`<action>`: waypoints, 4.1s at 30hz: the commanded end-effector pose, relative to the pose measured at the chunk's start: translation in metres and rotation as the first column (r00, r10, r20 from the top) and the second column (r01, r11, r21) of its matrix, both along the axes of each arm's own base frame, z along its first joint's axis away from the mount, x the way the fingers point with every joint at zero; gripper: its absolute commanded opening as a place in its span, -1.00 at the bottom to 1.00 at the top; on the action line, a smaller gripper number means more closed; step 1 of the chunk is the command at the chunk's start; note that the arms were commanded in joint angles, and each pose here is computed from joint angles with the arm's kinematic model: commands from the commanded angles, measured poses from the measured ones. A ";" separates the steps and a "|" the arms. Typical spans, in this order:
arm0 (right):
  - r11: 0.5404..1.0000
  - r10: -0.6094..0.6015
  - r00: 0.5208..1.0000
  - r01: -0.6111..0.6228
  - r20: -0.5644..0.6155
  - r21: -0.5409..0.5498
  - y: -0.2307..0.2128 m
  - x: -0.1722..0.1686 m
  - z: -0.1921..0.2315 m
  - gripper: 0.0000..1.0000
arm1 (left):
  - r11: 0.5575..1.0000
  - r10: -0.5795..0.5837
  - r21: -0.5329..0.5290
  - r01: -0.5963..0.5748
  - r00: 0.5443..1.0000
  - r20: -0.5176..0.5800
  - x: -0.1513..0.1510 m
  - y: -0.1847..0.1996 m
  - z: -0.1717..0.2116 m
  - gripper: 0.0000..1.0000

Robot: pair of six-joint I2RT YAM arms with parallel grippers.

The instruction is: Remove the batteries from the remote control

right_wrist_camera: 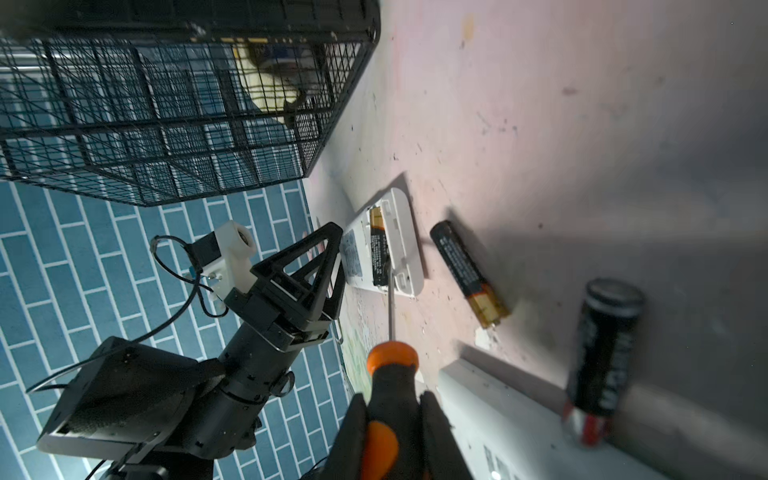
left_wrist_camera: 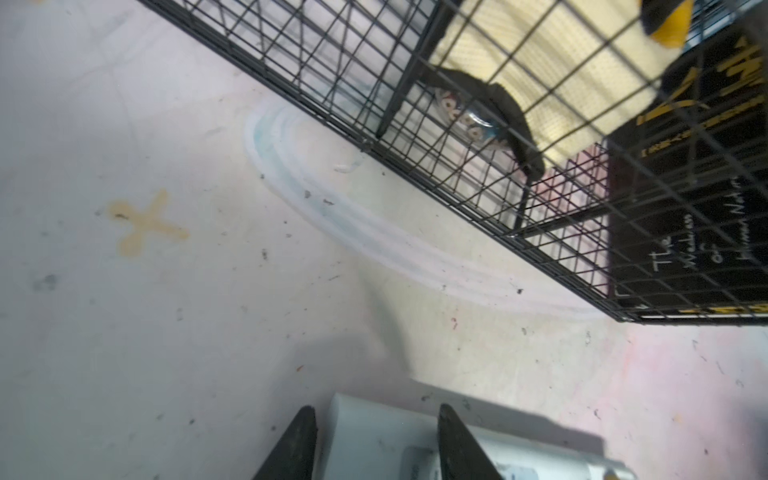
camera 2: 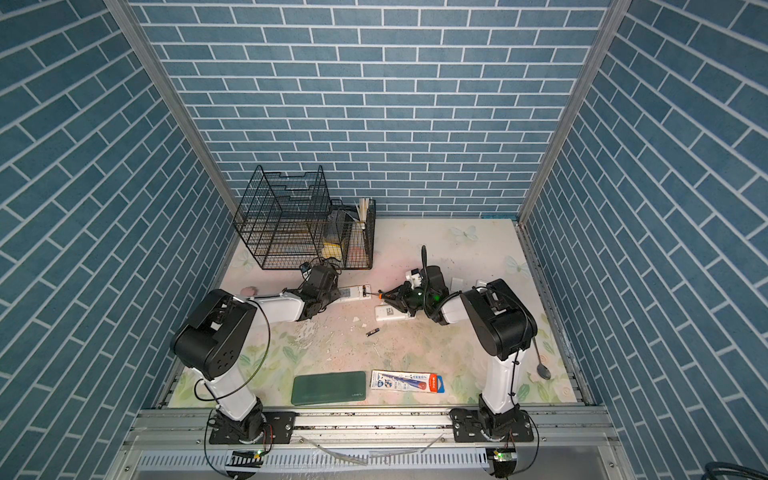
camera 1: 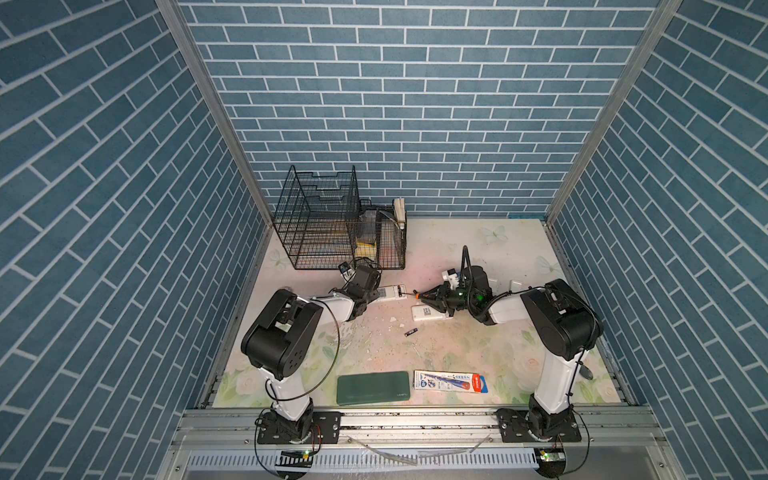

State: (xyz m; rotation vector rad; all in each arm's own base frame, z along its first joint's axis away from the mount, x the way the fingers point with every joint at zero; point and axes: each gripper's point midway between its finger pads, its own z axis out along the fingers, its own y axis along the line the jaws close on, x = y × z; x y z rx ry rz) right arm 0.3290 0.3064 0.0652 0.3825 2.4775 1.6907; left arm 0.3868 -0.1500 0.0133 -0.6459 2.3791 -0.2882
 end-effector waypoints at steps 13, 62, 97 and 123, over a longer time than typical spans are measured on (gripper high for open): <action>0.999 0.044 0.998 -0.043 0.043 -0.026 0.003 -0.001 0.019 -1.00 | 0.992 -0.068 0.057 0.112 0.858 -0.509 -0.123 0.020 -0.100 -0.03; 0.867 0.306 0.935 -0.196 0.179 -0.457 -0.022 0.008 0.055 -1.00 | 0.955 -0.204 0.093 0.280 0.853 -0.480 -0.110 0.019 -0.059 0.21; 0.715 0.541 0.813 -0.311 0.215 -0.626 0.003 0.037 0.041 -1.00 | 0.985 -0.169 -0.087 0.149 0.931 -0.324 -0.110 0.004 0.001 0.33; 0.644 0.628 0.760 -0.385 0.169 -0.662 0.020 0.022 0.031 -1.00 | 0.984 -0.169 -0.095 0.147 0.945 -0.280 -0.078 -0.001 0.010 0.34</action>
